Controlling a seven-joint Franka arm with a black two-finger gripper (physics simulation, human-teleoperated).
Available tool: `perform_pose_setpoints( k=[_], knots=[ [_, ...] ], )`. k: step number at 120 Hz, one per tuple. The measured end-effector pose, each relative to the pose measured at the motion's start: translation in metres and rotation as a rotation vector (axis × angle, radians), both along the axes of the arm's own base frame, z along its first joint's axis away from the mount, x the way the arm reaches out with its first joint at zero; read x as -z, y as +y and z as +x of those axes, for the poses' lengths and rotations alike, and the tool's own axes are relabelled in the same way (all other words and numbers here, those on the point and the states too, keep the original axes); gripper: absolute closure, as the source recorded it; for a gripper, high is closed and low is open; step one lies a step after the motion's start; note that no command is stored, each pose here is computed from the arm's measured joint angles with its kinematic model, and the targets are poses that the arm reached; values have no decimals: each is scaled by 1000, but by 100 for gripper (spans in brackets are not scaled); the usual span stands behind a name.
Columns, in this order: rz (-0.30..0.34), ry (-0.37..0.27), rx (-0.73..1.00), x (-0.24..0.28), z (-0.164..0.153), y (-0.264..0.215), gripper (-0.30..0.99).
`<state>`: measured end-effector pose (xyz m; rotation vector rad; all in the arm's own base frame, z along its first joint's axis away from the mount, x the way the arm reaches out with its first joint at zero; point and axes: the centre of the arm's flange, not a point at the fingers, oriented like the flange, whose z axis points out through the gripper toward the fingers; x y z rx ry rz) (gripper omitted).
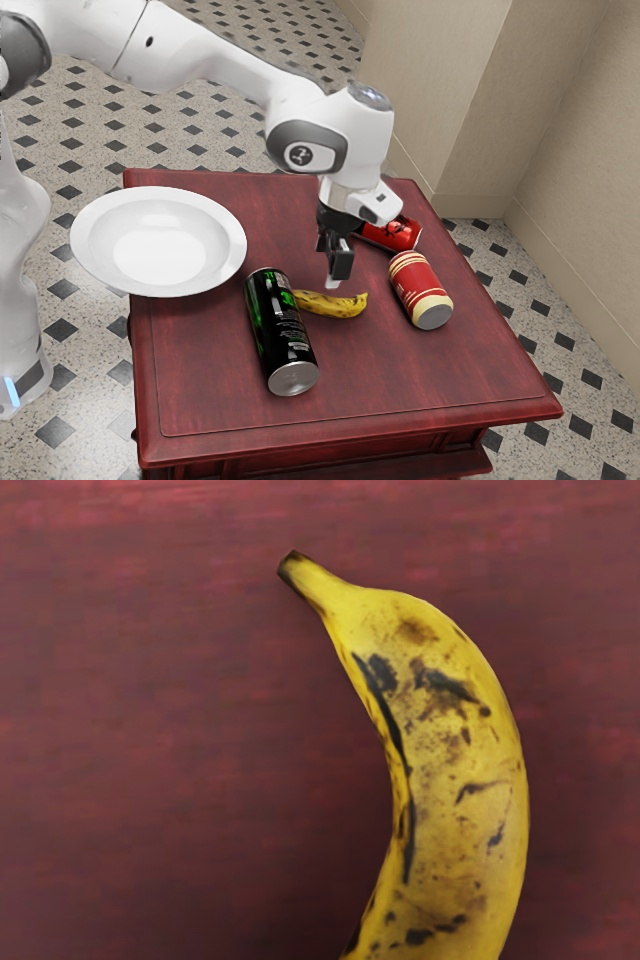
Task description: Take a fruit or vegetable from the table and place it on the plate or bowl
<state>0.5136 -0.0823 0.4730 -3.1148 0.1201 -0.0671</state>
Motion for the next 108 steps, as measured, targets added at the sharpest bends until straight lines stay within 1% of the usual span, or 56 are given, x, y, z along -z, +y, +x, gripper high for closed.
perform_pose_setpoints(
  k=[67,94,108],
  knots=[
    [1,21,-6,33,5,-3,0],
    [-5,21,-10,38,6,-3,0],
    [-9,26,-14,42,8,-4,7]
  ],
)
